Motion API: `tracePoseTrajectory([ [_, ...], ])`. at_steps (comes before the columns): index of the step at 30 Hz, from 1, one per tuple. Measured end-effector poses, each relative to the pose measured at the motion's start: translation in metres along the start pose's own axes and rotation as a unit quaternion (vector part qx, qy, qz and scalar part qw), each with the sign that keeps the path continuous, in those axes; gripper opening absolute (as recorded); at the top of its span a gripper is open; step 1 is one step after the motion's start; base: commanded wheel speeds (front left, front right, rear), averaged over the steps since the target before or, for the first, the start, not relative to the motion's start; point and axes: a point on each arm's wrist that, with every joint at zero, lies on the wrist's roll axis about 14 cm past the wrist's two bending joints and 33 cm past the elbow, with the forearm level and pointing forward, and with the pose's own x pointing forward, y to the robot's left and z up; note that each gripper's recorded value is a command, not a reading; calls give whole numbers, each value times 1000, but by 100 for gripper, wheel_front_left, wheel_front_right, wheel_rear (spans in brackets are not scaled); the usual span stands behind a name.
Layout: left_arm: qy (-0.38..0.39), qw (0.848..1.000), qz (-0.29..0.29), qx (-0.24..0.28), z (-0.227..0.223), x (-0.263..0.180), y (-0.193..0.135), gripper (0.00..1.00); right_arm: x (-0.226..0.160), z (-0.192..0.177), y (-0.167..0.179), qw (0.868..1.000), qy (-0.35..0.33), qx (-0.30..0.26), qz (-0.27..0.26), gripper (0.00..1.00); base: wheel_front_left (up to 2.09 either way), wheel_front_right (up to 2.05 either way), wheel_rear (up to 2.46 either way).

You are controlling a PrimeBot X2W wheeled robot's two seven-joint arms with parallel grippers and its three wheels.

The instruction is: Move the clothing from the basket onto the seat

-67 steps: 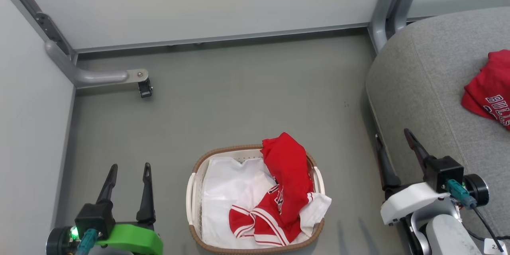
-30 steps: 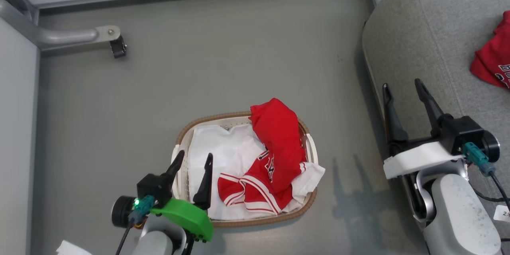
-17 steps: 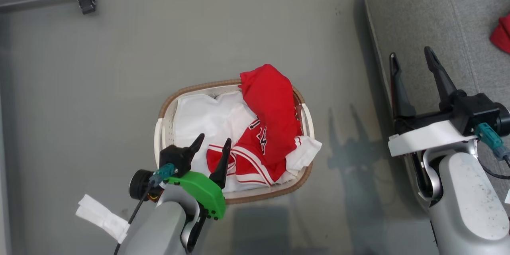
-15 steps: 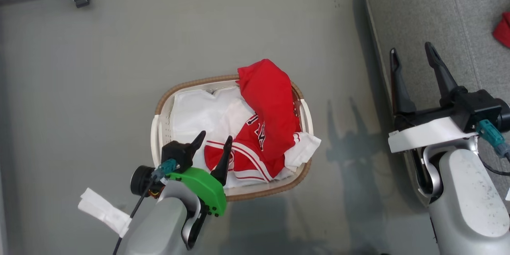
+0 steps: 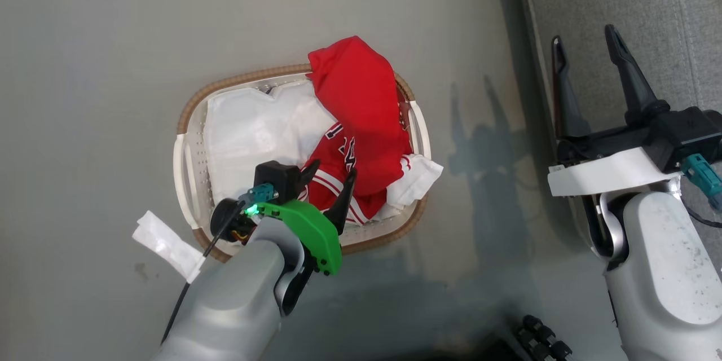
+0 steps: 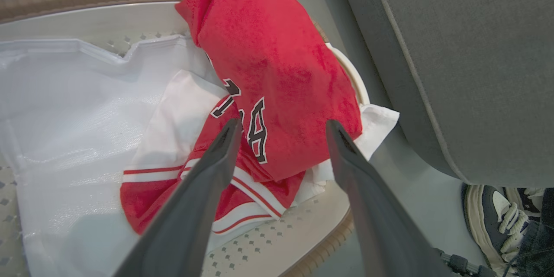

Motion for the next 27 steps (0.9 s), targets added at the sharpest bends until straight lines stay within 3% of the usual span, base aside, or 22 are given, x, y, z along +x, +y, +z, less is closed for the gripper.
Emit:
tracePoseTrajectory([
  [14,18,997,-54,-57,10,42,-21,100,2,-29,-9,999,31,-9,-7,100,0,0,0],
  [21,51,997,-25,-53,-3,53,-5,100,0,-37,-14,999,40,-12,-15,100,0,0,0],
  [27,52,995,-16,-86,0,65,0,100,1,-44,-17,999,46,-12,-20,100,0,0,0],
])
